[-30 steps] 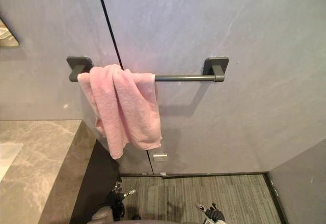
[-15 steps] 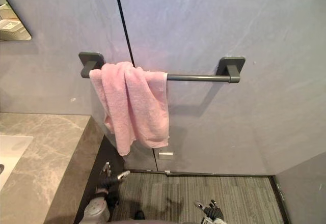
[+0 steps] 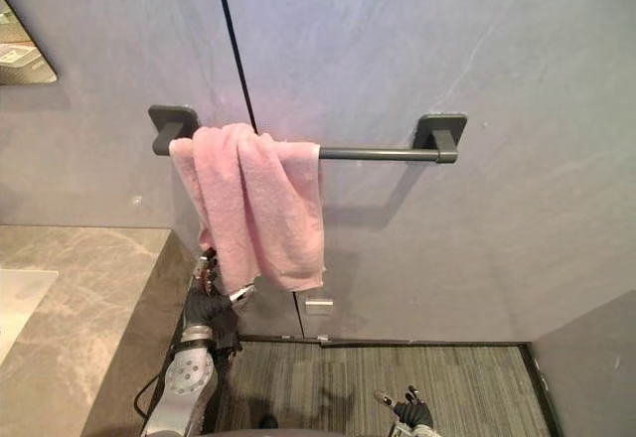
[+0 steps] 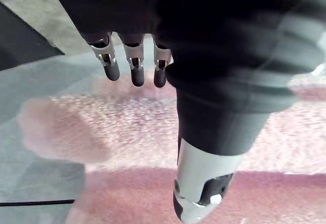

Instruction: Organize washtable

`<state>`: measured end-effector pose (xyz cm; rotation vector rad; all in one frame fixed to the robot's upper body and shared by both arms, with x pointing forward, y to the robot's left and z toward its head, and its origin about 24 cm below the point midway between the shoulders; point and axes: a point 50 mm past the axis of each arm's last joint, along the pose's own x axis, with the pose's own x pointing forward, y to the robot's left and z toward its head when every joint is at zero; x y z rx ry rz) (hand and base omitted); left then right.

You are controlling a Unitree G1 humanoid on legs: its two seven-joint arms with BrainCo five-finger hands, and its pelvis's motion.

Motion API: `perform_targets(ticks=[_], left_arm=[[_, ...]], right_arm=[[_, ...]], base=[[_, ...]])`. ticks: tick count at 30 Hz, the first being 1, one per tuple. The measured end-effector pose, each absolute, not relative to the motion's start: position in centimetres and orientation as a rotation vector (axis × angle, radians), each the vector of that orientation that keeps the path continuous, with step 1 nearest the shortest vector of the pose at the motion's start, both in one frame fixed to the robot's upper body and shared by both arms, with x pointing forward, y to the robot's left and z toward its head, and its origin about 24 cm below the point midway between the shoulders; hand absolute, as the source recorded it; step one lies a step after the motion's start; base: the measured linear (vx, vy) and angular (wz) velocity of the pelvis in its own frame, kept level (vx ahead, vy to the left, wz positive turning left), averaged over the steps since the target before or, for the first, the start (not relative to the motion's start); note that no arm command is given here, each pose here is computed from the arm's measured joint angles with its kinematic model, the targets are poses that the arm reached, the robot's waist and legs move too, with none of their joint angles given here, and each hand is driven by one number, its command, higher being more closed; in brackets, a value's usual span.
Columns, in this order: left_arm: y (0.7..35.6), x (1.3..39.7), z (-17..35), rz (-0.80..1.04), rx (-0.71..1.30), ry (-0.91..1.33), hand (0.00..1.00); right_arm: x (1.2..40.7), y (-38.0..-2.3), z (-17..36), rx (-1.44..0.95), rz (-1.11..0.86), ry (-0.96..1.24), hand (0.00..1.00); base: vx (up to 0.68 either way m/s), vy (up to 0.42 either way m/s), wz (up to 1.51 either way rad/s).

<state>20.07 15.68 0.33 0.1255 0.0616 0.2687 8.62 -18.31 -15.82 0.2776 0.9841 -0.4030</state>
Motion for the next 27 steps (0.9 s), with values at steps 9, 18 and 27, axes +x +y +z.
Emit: perform_targets(ticks=[9,18,27], left_arm=[[16.4,20.1,1.4,0.363,0.137,0.013,0.0],[17.7,20.1,1.8,0.427,0.145,-0.002,0.0],[18.1,20.6,0.8,0.396,0.186,0.035,0.0]], right_arm=[[8.1,-18.3,-15.9,0.272,-0.413,0.997,0.0],[8.2,-18.4,-15.9,0.256,-0.395,0.999,0.0],[8.2,-18.7,-15.9,0.248,-0.395,0.998,0.0]], base=[[-0.01,-0.004,0.0],[-0.03,-0.015,0.0],[-0.01,-0.004,0.0]])
